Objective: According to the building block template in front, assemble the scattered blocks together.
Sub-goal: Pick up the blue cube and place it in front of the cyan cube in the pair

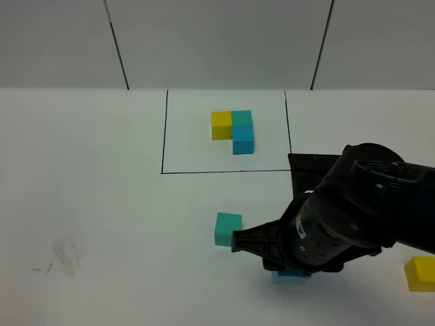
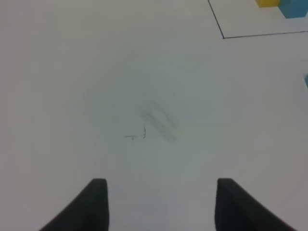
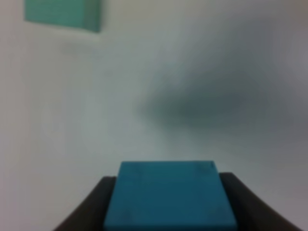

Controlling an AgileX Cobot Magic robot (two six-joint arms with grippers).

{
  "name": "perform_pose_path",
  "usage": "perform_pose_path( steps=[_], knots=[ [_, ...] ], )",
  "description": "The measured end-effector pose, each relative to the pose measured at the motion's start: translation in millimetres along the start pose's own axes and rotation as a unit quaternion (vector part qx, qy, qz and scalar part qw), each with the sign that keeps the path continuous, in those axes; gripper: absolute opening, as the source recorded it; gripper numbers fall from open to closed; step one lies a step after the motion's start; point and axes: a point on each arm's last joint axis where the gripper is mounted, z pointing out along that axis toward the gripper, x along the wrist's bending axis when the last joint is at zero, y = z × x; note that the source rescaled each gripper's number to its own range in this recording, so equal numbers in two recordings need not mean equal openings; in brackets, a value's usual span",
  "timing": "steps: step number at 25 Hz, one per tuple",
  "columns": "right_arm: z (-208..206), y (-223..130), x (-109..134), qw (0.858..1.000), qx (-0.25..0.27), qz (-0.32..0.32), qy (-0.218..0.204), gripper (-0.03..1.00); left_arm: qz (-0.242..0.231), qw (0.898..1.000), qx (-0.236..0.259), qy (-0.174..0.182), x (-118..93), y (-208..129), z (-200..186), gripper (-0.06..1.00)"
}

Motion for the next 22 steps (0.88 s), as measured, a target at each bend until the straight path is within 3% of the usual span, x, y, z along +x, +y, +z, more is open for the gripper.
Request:
perform_pose_path(
  steps=[3, 6, 15, 22],
  knots=[
    [-0.2, 0.6, 7.6, 0.999, -0.004, 0.006, 0.042, 0.23, 0.0, 1.0, 0.0, 0.0, 0.0, 0.0, 0.0, 0.29],
    [9.5, 1.6, 13.3, 0.998, 0.0, 0.016, 0.058, 0.23, 0.0, 1.0, 0.0, 0.0, 0.0, 0.0, 0.0, 0.29],
    [75.7, -6.6, 25.6, 0.999, 0.03, 0.03, 0.026, 0.23, 0.0, 1.0, 0.0, 0.0, 0.0, 0.0, 0.0, 0.29],
    [92.6, -8.3, 36.4, 1.0, 0.018, 0.016, 0.008, 0.23, 0.0, 1.0, 0.0, 0.0, 0.0, 0.0, 0.0, 0.29]
  ],
)
